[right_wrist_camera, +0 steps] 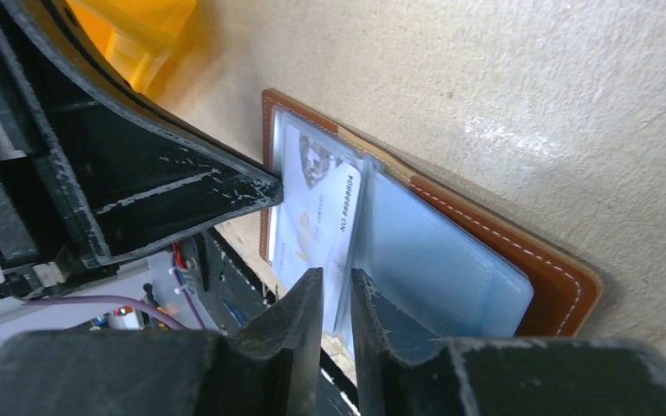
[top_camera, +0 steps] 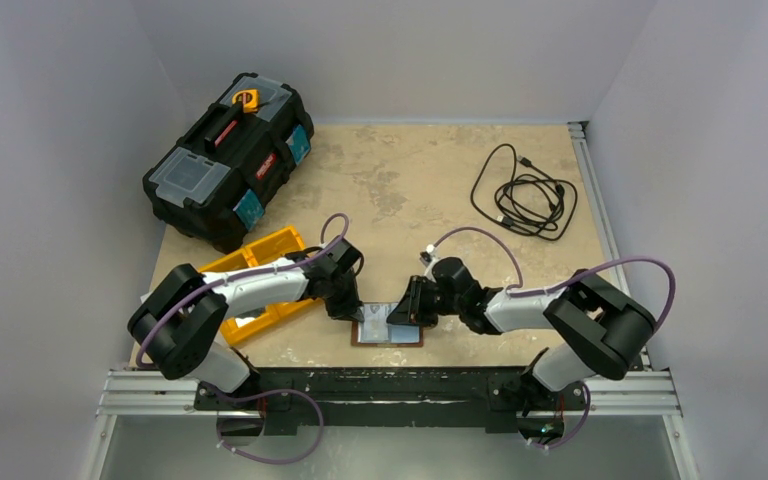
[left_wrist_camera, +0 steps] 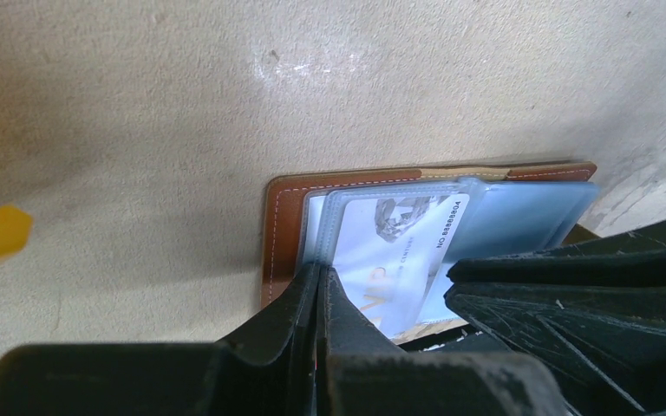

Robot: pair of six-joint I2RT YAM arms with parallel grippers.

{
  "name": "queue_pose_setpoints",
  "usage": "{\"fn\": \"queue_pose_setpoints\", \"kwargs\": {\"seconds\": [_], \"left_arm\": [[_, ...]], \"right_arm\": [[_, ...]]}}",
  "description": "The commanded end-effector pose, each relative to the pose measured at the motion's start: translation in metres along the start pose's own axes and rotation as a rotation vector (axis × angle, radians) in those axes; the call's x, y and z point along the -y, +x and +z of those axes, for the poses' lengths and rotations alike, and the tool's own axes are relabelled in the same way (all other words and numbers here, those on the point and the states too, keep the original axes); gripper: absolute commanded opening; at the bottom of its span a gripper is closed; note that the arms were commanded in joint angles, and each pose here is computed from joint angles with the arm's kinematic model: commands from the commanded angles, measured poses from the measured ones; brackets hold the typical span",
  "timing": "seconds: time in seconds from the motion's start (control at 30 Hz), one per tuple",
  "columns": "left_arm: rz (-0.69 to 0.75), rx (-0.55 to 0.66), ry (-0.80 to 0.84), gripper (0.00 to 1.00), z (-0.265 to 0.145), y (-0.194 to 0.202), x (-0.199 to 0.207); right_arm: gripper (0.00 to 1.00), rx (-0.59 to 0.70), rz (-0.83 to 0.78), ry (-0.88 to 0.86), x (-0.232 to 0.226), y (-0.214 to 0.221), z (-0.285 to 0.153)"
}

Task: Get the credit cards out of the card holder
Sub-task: Remove the credit card from the card holder.

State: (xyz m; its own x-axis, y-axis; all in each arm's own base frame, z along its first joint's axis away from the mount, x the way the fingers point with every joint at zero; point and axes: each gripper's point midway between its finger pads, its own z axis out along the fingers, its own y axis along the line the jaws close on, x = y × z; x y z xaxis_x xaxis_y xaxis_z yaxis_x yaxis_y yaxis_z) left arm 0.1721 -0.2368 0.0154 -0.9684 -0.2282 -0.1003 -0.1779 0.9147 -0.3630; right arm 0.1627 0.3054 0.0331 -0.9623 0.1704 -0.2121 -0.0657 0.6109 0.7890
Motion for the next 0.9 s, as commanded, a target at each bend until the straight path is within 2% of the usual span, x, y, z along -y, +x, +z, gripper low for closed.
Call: {"fn": "queue_pose_setpoints", "kwargs": {"seconds": [0.0, 0.4, 0.53, 0.67, 0.87], "left_arm": [[0.039, 0.009, -0.244, 0.00, 0.016, 0.010, -0.068], [0.035, 0.002, -0.221, 0.00, 0.019, 0.013, -0.062], [0.040, 0.006, -0.212, 0.00, 0.020, 0.014, -0.059], [0.048, 0.012, -0.201, 0.00, 0.017, 0.014, -0.057], [0.082, 0.033, -0.183, 0.00, 0.004, 0.011, -0.054]], "right_arm": [[0.21, -0.007, -0.016, -0.030, -0.004, 0.000, 0.004], [0.19, -0.062, 0.014, -0.077, -0.006, 0.013, 0.014], [0.15, -0.073, 0.021, -0.078, -0.004, 0.016, 0.016], [0.01, -0.063, 0.027, -0.070, -0.003, 0.015, 0.014], [0.00, 0.002, 0.031, -0.004, 0.005, 0.007, 0.005]]}}
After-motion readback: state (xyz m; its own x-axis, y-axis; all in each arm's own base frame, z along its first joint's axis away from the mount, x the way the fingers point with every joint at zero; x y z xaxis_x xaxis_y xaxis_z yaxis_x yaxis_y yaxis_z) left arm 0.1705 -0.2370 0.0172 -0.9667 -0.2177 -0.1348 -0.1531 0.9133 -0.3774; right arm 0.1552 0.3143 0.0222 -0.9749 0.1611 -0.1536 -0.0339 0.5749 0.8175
